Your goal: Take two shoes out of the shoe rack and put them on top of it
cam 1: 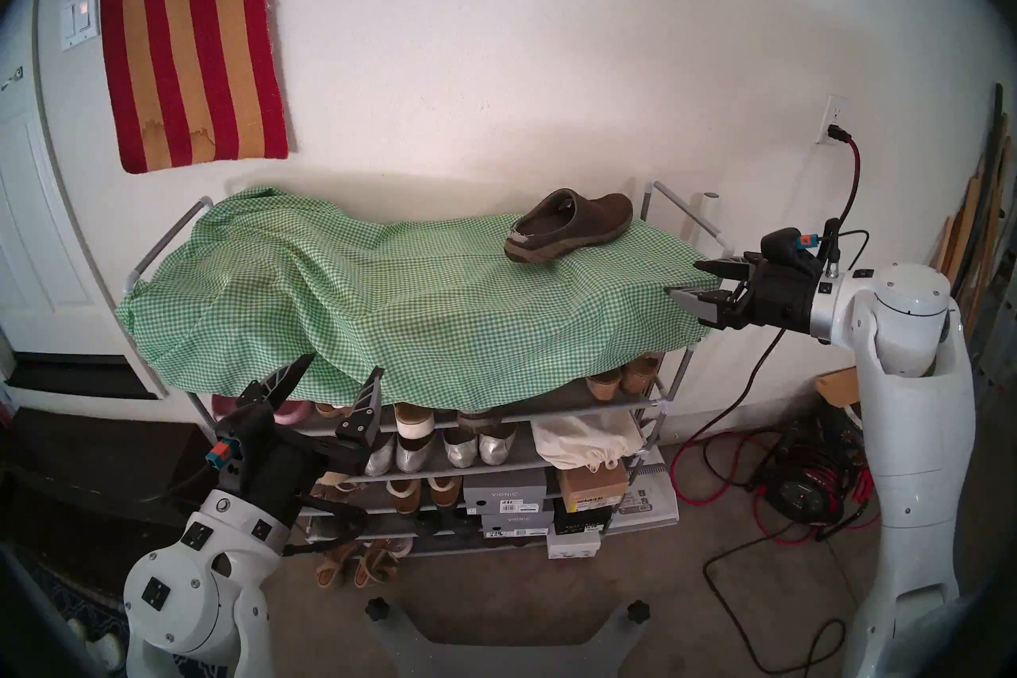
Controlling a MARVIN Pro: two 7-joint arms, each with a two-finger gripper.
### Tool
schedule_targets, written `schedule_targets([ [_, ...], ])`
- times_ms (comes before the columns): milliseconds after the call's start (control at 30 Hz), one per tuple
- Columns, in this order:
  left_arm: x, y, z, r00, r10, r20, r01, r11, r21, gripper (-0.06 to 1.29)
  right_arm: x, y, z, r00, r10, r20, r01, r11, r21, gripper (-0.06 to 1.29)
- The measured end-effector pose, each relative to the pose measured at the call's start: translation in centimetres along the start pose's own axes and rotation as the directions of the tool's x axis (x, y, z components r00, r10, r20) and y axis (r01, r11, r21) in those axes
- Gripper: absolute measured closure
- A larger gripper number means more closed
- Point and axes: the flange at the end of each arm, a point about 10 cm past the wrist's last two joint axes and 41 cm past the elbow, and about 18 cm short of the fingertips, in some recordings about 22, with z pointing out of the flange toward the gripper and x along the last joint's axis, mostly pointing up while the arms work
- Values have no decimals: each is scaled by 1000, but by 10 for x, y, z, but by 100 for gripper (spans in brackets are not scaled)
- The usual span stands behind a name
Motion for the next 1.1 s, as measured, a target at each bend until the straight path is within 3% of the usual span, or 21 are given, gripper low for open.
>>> schedule_targets([
  [300, 1, 32, 4, 1000, 21, -1, -21, 983, -184, 0, -22, -8, -16, 1000, 24, -14, -25, 998, -58, 0],
  [567, -15, 53, 0, 995, 94, 39, -75, 936, -343, 0, -36, -20, -33, 998, 37, -53, -43, 993, -112, 0],
  [767, -41, 59, -8, 977, 199, 82, -141, 879, -456, 0, -46, -32, -46, 995, 40, -95, -54, 986, -157, 0],
  [900, -63, 53, -13, 948, 301, 101, -207, 827, -522, 0, -53, -41, -55, 992, 41, -122, -63, 980, -188, 0],
  [1100, -87, 45, -12, 905, 416, 84, -294, 757, -583, 0, -61, -53, -66, 986, 34, -160, -70, 971, -228, 0],
])
